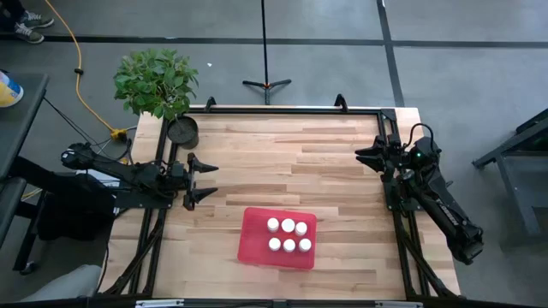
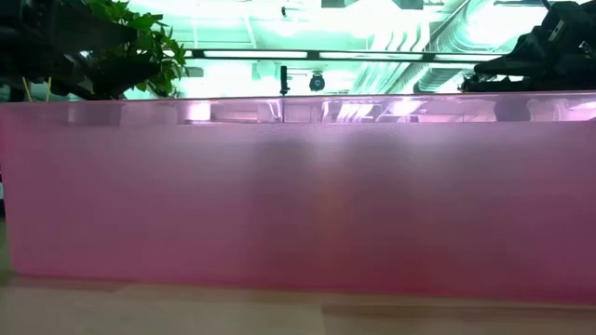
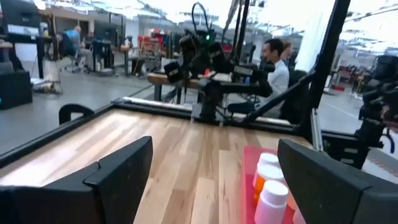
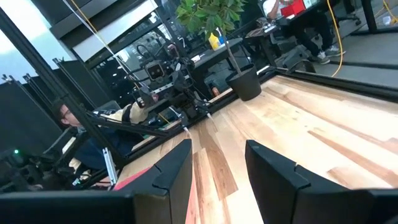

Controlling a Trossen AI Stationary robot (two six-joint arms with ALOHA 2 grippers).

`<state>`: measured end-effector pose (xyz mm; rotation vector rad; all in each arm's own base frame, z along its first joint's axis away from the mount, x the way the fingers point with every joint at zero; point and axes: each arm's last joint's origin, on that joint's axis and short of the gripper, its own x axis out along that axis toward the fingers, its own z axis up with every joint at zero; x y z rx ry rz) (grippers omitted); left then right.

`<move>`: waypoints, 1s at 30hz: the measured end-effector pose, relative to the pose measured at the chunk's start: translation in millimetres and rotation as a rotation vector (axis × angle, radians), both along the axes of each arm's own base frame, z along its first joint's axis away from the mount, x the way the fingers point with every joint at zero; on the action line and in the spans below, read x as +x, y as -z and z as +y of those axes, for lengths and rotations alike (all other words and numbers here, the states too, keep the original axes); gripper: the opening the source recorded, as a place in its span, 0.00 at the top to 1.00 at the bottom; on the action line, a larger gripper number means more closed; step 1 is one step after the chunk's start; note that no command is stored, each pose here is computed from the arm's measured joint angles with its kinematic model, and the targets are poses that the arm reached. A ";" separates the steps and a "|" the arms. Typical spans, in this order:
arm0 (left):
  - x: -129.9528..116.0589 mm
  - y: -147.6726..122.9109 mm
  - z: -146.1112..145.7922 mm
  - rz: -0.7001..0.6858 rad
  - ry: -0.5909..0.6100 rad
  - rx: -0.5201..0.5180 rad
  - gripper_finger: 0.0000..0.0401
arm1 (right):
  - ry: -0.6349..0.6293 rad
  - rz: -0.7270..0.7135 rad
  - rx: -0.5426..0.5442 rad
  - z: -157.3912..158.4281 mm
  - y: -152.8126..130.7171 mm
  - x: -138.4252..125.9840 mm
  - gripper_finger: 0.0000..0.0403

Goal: Pick and place pill bottles into a basket
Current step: Return to Home Position

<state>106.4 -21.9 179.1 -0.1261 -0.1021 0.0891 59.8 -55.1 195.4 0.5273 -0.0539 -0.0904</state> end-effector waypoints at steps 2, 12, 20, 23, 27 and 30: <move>-1.8 -1.8 0.6 -0.020 -0.001 0.004 0.06 | 0.000 -0.006 -0.020 0.1 -1.1 0.0 0.65; -14.3 -6.3 4.9 -0.090 -0.017 0.010 0.06 | -0.032 -0.037 -0.111 1.6 -8.0 -0.8 0.65; -14.3 -6.9 5.4 -0.095 -0.037 0.003 0.06 | 0.042 -0.060 -0.137 -2.0 -12.1 -5.2 0.65; -14.4 -7.1 5.5 -0.098 -0.038 0.002 0.06 | 0.039 -0.088 -0.148 -1.3 -16.3 -5.7 0.65; -14.3 -6.8 5.4 -0.095 -0.038 0.003 0.06 | -0.010 -0.126 -0.134 1.9 -21.5 -4.9 0.65; -14.2 -6.2 5.5 -0.088 -0.041 0.005 0.06 | -0.078 -0.163 -0.133 6.7 -26.6 -3.0 0.65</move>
